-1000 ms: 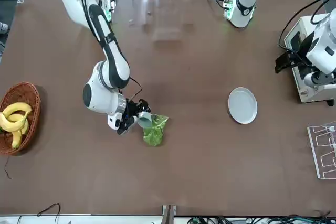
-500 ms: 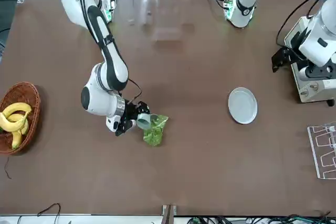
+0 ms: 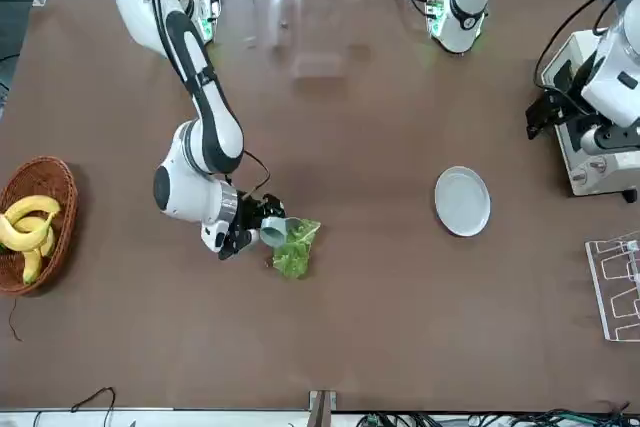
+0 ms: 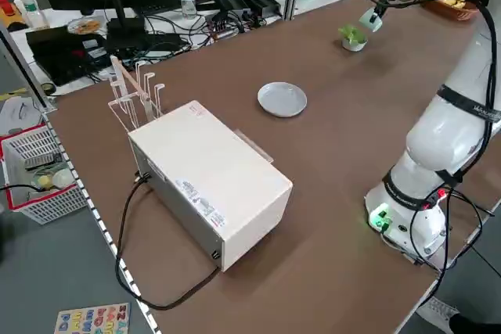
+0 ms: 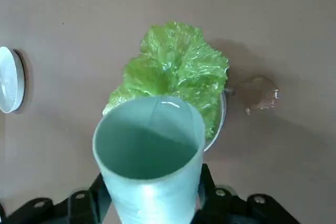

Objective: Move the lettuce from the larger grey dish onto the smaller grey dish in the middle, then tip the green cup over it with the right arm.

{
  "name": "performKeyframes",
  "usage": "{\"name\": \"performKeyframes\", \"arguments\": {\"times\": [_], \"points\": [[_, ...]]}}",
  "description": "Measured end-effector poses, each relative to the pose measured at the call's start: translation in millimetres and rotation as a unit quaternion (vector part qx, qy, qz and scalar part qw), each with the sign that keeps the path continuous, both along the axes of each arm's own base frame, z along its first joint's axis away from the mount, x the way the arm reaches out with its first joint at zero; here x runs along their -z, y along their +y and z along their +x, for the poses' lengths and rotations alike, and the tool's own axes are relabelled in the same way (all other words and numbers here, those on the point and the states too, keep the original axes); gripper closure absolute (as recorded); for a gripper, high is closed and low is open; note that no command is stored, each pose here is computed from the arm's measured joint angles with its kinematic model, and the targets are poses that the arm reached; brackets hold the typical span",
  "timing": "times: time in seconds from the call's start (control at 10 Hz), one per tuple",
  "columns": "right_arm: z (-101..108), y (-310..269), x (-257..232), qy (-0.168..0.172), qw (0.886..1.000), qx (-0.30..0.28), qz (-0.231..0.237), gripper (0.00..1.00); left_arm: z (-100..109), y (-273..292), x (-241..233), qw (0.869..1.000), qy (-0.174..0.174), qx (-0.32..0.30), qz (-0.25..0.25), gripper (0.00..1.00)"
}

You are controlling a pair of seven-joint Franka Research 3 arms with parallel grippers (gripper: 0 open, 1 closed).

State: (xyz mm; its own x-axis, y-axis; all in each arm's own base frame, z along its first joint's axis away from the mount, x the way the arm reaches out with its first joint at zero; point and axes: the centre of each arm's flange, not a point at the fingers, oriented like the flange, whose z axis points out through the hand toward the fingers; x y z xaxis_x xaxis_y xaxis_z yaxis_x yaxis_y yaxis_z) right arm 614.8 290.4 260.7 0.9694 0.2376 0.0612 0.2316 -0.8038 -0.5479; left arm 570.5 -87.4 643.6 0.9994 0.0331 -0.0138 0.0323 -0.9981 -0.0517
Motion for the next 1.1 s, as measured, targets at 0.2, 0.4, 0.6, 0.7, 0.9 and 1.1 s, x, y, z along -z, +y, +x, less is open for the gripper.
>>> {"name": "performKeyframes", "arguments": {"times": [0.2, 0.4, 0.6, 0.7, 0.9, 1.1], "points": [[-2, 3, 5, 0.001, 1.0, -0.011, -0.007, 0.32, -1, -4, 0, 1.0, 0.0, 0.004, 0.0, 0.0], [-5, 8, 8, 0.002, 1.0, -0.017, -0.008, 0.32, 0, -4, 0, 1.0, -0.001, 0.004, 0.0, 0.0], [-8, 12, 8, 0.002, 1.0, -0.021, -0.008, 0.32, 0, -4, -1, 1.0, -0.002, 0.004, -0.001, 0.0], [-8, 13, 9, 0.003, 1.0, -0.021, -0.008, 0.32, 0, -3, -1, 1.0, -0.002, 0.003, -0.001, 0.0], [-9, 14, 9, 0.012, 1.0, -0.019, -0.008, 0.32, 0, -4, -1, 1.0, -0.002, 0.004, -0.001, 0.0], [-10, 16, 8, 0.027, 1.0, -0.008, -0.007, 0.32, -1, -6, -1, 1.0, -0.002, 0.006, -0.001, 0.0]]}}
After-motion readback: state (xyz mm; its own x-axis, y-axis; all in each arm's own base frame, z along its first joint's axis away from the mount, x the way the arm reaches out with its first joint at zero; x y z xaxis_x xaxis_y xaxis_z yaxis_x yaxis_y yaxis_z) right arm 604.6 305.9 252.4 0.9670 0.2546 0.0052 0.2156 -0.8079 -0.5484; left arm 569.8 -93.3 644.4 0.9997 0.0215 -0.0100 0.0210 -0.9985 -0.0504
